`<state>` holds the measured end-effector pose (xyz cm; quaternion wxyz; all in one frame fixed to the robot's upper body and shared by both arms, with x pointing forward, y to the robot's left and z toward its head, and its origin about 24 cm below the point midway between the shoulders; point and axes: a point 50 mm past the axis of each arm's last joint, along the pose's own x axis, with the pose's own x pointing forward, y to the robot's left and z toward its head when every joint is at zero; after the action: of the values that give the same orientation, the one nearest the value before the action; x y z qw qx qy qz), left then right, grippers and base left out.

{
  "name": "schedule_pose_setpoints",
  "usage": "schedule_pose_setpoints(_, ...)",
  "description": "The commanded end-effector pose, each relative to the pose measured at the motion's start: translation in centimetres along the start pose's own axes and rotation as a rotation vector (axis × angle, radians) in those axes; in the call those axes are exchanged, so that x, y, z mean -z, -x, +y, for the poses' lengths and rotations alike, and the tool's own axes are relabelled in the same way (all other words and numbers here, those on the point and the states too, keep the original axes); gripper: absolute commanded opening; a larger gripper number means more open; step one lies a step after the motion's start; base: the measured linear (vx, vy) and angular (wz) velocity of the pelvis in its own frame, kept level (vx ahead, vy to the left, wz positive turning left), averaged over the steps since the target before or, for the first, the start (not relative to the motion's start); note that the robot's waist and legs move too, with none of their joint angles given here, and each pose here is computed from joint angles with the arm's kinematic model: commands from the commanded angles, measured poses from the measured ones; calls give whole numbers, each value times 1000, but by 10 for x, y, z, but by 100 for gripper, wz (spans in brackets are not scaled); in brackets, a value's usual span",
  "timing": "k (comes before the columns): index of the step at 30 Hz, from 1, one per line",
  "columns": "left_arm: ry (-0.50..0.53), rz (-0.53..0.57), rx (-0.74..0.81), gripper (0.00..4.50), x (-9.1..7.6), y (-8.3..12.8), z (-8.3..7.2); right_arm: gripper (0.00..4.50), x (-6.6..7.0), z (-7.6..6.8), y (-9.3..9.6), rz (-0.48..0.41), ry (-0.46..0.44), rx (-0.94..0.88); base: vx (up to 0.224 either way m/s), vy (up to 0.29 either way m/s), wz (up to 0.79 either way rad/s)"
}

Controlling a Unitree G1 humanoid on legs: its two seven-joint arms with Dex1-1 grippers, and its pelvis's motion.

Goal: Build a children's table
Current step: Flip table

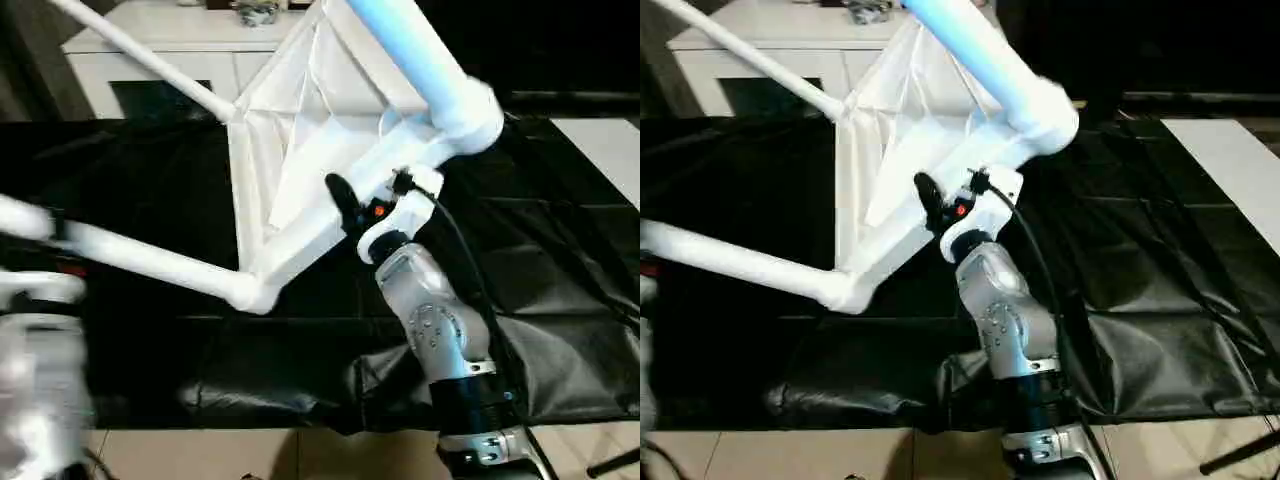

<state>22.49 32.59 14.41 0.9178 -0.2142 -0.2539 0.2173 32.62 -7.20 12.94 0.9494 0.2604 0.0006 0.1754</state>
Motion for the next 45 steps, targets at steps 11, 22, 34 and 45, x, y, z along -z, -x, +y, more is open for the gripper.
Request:
schedule_pose_setpoints(11,110,-25,-95,422,-1,-6,26,190,-40,-58,26,-136,137,231,0,0,0)
schedule_pose_setpoints(22,-164,185,304,422,16,-17,-24,190,-53,-53,32,-114,441,179,0,0,0)
schedule_pose_setpoints(34,-291,508,914,422,35,25,-97,186,-55,-56,29,-102,589,267,0,0,0)
schedule_pose_setpoints(45,-445,646,1085,436,61,49,-121,221,-30,-53,14,-15,612,202,0,0,0)
